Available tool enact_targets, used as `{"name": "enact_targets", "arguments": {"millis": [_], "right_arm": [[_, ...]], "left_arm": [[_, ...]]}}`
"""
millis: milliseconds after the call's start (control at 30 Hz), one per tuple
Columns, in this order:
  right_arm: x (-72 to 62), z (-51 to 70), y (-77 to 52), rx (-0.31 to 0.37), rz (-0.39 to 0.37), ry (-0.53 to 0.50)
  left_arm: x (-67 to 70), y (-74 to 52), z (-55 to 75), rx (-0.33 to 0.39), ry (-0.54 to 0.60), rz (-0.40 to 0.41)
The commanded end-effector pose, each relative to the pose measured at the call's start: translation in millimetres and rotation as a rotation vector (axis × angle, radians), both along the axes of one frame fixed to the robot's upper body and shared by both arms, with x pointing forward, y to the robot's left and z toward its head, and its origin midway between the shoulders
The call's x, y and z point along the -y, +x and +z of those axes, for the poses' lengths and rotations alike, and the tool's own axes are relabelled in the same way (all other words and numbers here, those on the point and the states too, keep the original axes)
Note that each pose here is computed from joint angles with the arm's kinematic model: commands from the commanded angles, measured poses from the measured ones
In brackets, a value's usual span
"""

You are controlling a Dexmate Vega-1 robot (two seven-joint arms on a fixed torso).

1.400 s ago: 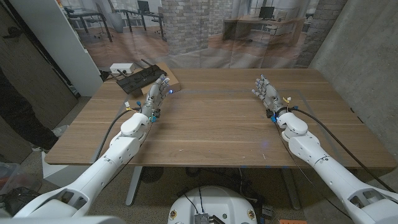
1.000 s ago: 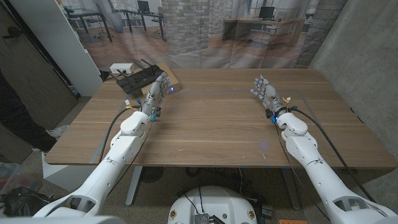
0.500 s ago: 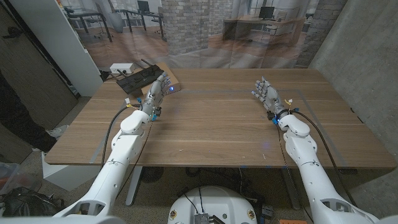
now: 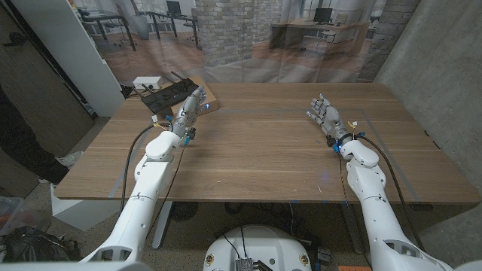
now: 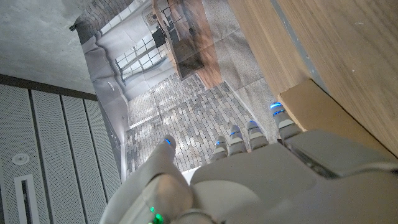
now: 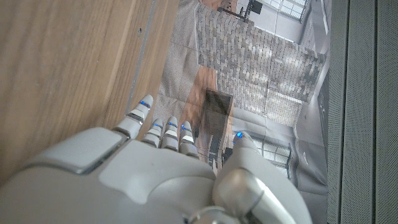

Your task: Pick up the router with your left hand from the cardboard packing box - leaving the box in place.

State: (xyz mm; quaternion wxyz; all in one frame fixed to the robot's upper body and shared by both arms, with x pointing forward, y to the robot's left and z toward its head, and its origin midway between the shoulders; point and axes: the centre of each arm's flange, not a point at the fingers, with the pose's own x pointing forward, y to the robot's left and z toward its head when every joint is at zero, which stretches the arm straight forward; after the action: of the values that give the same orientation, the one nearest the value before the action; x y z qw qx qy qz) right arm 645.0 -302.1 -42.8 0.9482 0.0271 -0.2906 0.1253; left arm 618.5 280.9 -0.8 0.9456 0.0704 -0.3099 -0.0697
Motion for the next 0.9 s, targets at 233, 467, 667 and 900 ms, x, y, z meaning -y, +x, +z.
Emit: {"name": "enact_targets", "arguments": {"millis": [233,467,667,900], "right_arm": [[12.5,4.7,3.3,0.002,0.005,-0.007],[16.7,5.6,2.2,0.005,-0.001,-0.002],[19.0,6.6,0.9,0.007,-0.009,-0.002],[19.6,6.6,0.7,0.005,-0.012,-0.002]], "left_arm": [[-9.4,-18.0,8.3,0.0,0.034,0.111],[-16.8,-24.1,12.9,-0.001,0.043,0.146],[-24.5,-29.1,17.4,0.0,0.045,0.178],[-33.9,-34.8,22.4,0.002,0.039,0.207]]}}
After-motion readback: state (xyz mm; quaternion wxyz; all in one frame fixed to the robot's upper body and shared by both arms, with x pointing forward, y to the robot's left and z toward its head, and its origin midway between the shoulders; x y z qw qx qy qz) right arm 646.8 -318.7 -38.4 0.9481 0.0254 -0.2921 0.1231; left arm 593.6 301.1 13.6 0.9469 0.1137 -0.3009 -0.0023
